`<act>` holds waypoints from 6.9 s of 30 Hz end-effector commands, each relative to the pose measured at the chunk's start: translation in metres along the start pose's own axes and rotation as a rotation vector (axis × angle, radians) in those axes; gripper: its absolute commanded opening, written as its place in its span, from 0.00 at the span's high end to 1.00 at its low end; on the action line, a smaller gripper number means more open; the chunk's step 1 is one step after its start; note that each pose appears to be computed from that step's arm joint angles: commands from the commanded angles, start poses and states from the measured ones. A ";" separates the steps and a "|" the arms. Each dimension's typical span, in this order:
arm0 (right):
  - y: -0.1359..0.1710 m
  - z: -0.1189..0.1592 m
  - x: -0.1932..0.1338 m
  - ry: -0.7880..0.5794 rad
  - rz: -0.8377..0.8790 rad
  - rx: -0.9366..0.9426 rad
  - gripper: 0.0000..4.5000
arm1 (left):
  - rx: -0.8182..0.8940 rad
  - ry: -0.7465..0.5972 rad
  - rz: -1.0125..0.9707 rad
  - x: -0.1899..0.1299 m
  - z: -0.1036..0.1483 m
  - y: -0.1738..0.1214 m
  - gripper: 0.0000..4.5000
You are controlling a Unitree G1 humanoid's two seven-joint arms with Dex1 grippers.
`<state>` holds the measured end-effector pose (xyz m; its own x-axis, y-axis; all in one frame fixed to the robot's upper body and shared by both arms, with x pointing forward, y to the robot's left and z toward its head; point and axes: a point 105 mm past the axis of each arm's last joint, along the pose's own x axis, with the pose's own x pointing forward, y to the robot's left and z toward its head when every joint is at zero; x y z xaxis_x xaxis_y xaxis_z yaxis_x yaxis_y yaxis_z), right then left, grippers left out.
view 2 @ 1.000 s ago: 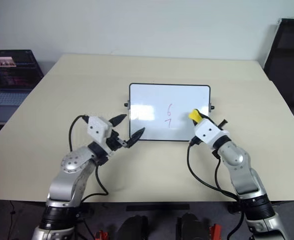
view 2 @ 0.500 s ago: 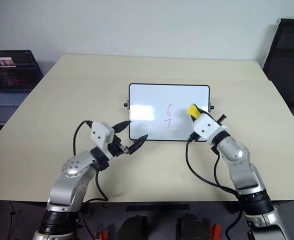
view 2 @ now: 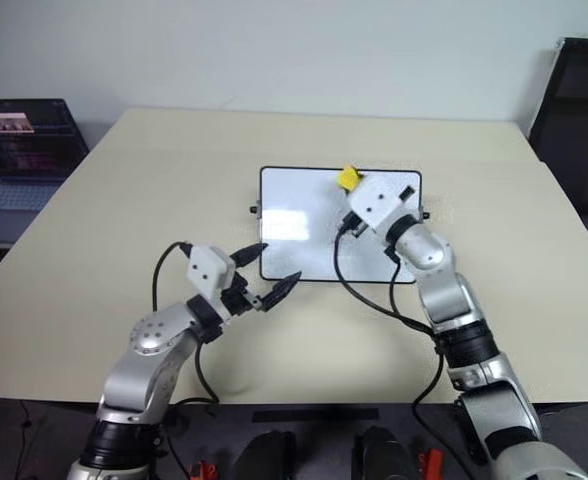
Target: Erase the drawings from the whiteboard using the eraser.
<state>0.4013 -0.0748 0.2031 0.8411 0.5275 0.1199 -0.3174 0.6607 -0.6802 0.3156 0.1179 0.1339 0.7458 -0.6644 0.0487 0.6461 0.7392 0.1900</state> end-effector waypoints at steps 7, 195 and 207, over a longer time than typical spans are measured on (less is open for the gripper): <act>-0.007 0.001 0.015 0.023 -0.010 -0.081 0.80 | 0.050 -0.041 0.019 -0.002 0.014 0.004 0.00; 0.091 -0.049 -0.015 0.125 0.280 -0.162 0.80 | 0.046 -0.036 0.098 -0.013 0.013 0.003 0.00; 0.098 -0.060 -0.042 0.132 0.343 -0.188 0.80 | 0.042 -0.034 0.096 -0.013 0.014 0.003 0.00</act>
<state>0.3588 -0.0513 0.0967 0.7371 0.6516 -0.1794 -0.5022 0.3504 -0.7906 0.3079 0.1289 0.1303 0.8085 -0.5867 0.0457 0.5693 0.7995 0.1917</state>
